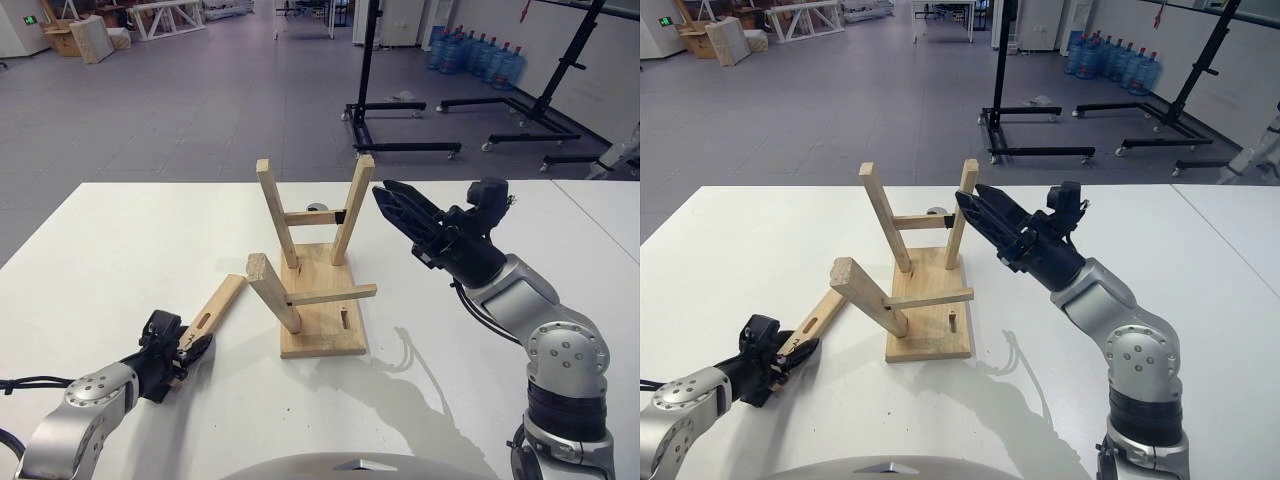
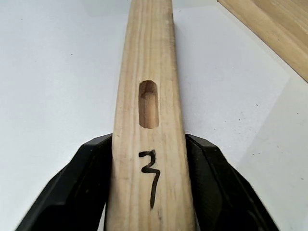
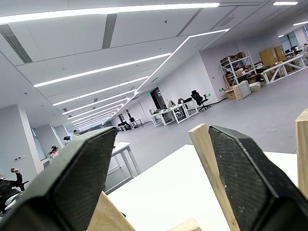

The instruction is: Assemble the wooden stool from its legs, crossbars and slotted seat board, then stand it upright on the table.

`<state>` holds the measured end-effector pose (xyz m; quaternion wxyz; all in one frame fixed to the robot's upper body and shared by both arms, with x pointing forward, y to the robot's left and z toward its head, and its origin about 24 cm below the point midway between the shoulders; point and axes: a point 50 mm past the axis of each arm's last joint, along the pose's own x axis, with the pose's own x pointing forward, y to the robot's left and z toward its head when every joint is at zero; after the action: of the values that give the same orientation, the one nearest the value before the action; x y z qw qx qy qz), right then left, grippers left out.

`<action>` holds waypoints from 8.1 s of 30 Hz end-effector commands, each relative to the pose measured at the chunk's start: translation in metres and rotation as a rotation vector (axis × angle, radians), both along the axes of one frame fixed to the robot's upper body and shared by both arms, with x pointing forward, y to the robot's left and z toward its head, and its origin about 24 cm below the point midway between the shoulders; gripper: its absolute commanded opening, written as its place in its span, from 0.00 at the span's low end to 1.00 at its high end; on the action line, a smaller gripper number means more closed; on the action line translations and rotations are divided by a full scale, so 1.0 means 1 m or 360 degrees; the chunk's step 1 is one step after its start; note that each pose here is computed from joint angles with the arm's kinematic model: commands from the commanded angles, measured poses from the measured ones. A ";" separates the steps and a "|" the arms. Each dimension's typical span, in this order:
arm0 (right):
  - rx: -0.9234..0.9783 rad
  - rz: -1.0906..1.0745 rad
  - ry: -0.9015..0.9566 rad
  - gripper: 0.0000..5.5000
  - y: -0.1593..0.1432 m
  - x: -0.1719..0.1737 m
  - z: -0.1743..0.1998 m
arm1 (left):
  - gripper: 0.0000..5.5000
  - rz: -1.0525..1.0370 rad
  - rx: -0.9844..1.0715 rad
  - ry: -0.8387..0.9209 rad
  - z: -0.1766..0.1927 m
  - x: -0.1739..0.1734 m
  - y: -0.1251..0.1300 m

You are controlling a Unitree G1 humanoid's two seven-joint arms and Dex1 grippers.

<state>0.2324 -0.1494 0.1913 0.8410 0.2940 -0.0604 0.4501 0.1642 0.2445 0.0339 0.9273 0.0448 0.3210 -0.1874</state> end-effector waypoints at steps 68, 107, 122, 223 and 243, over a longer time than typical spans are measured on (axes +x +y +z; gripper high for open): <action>-0.0304 0.0236 -0.0578 0.37 -0.049 0.050 0.035 | 0.63 -0.0607 -0.1598 -0.1314 0.172 0.074 -0.007; -0.0938 0.0507 -0.0454 0.37 -0.041 -0.005 -0.078 | 0.63 -0.0322 -0.1565 -0.1147 0.137 0.072 0.025; -0.1058 0.0735 -0.0503 0.37 -0.019 0.002 -0.054 | 0.63 -0.0355 -0.1546 -0.1117 0.132 0.068 0.016; -0.0550 -0.0080 -0.0725 0.74 0.004 -0.025 0.048 | 0.63 -0.0352 -0.0745 -0.0613 0.085 0.027 0.021; -0.0797 -0.0337 -0.1166 0.74 0.012 -0.007 0.064 | 0.63 -0.0810 -0.0139 -0.0128 -0.009 0.009 -0.033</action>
<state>0.2286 -0.1389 0.2600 0.8538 -0.0832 -0.2678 0.4387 0.1687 0.2213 0.0292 0.8669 0.0993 0.2515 -0.4188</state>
